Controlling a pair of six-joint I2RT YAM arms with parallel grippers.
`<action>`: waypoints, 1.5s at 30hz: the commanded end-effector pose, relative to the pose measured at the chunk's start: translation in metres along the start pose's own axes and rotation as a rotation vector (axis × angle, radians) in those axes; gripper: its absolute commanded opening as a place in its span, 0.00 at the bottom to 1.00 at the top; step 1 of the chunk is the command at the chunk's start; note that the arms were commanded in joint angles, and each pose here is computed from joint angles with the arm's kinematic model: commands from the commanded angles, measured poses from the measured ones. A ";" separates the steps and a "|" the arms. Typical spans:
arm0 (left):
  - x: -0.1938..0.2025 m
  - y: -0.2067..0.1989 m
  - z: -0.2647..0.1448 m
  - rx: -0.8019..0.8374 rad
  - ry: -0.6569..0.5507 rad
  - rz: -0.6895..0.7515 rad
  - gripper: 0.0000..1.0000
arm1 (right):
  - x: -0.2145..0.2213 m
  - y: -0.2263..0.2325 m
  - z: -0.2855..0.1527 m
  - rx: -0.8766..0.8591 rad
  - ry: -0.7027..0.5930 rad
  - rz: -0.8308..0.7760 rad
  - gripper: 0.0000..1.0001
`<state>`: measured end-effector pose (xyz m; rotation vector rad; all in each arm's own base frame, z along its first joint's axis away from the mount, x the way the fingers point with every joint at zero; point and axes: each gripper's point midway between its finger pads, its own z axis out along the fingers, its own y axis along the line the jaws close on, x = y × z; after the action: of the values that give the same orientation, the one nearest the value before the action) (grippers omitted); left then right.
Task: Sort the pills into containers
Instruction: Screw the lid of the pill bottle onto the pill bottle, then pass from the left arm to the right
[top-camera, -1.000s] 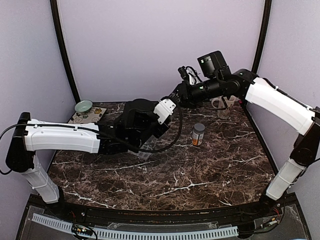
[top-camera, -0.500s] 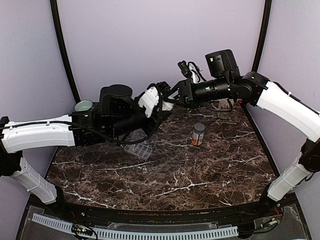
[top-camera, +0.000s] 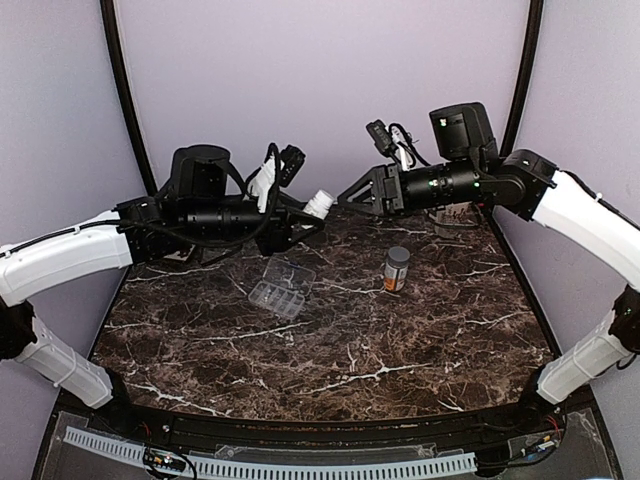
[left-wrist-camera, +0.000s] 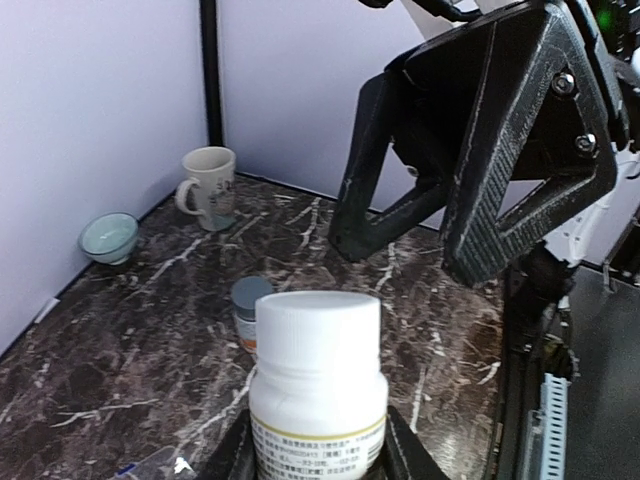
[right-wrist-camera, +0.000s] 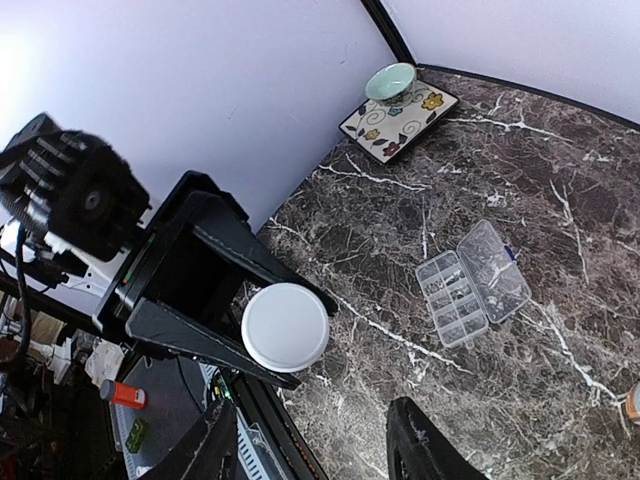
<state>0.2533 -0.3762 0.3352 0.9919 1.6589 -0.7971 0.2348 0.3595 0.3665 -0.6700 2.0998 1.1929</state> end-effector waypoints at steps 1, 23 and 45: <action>-0.010 -0.033 -0.009 0.316 0.023 -0.107 0.00 | -0.011 0.019 -0.012 -0.076 -0.051 -0.089 0.51; -0.008 -0.045 -0.002 0.585 0.102 -0.219 0.00 | 0.011 0.019 0.000 -0.118 0.056 -0.094 0.54; -0.004 -0.043 0.007 0.627 0.137 -0.233 0.00 | 0.022 0.020 0.016 -0.136 0.117 -0.098 0.36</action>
<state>0.2224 -0.4054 0.3254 1.2873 1.7342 -1.4828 0.2142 0.3755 0.3444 -0.8858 2.1096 1.2578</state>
